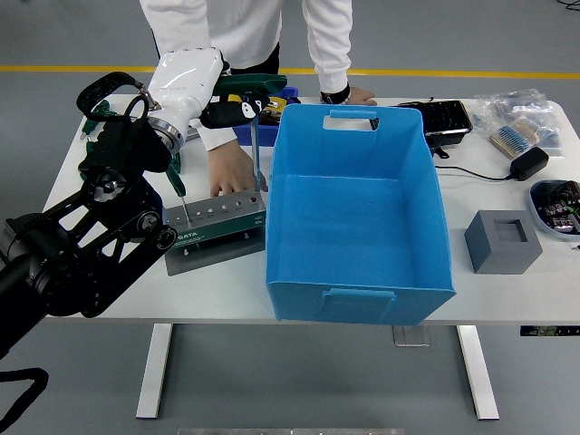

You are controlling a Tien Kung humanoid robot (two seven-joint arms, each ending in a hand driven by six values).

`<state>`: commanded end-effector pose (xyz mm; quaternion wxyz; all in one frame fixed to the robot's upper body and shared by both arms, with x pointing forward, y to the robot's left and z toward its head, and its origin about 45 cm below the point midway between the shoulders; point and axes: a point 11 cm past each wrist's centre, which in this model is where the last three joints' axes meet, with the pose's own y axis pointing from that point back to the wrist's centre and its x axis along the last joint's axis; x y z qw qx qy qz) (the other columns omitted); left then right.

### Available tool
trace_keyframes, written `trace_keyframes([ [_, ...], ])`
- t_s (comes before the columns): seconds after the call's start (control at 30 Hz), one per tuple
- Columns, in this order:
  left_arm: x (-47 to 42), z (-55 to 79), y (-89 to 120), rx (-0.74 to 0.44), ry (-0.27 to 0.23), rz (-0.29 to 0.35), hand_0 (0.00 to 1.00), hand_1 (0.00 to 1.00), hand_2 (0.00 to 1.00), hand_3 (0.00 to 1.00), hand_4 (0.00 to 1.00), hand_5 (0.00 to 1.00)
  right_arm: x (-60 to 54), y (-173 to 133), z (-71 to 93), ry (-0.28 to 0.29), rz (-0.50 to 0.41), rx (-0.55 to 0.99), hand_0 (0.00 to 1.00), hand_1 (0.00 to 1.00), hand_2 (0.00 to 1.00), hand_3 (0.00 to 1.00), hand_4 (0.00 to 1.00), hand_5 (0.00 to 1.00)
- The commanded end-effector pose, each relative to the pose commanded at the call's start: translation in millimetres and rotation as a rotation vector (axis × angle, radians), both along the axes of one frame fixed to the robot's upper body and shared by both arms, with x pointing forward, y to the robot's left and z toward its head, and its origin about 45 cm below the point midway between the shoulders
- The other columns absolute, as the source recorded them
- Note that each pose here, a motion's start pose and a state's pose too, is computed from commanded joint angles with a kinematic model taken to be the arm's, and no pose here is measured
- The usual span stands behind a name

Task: Lift tool from toolbox,place it in box,lift tool from toolbox,place it in box

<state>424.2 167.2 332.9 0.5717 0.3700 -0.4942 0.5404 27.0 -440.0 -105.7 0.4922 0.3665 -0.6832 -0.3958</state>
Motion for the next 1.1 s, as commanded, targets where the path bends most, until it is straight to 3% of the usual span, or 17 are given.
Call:
trace_keyframes([
  [0.43,-8.1,57.5,-17.3,-0.076,-0.111,-0.069,0.051,0.002,0.053,0.123,0.796,0.678,-0.4,0.0,0.0,0.005,0.004,0.001,0.703,0.679,0.738,0.625,0.884,0.777],
  [0.63,-8.4,59.5,-46.5,-0.162,-0.049,-0.167,0.050,0.002,0.053,0.124,0.794,0.676,-0.5,-0.7,0.2,0.005,0.006,0.000,0.705,0.679,0.738,0.625,0.883,0.777],
  [0.8,-14.4,47.6,-79.3,-0.167,-0.001,-0.265,0.053,0.002,0.053,0.126,0.794,0.676,-0.1,-1.8,0.6,0.003,0.006,-0.002,0.703,0.678,0.738,0.625,0.883,0.777],
  [1.1,-32.7,-15.2,-132.6,-0.050,0.133,-0.416,0.053,0.002,0.052,0.126,0.793,0.676,2.8,-5.5,2.3,-0.004,0.007,-0.008,0.704,0.678,0.735,0.625,0.884,0.776],
])
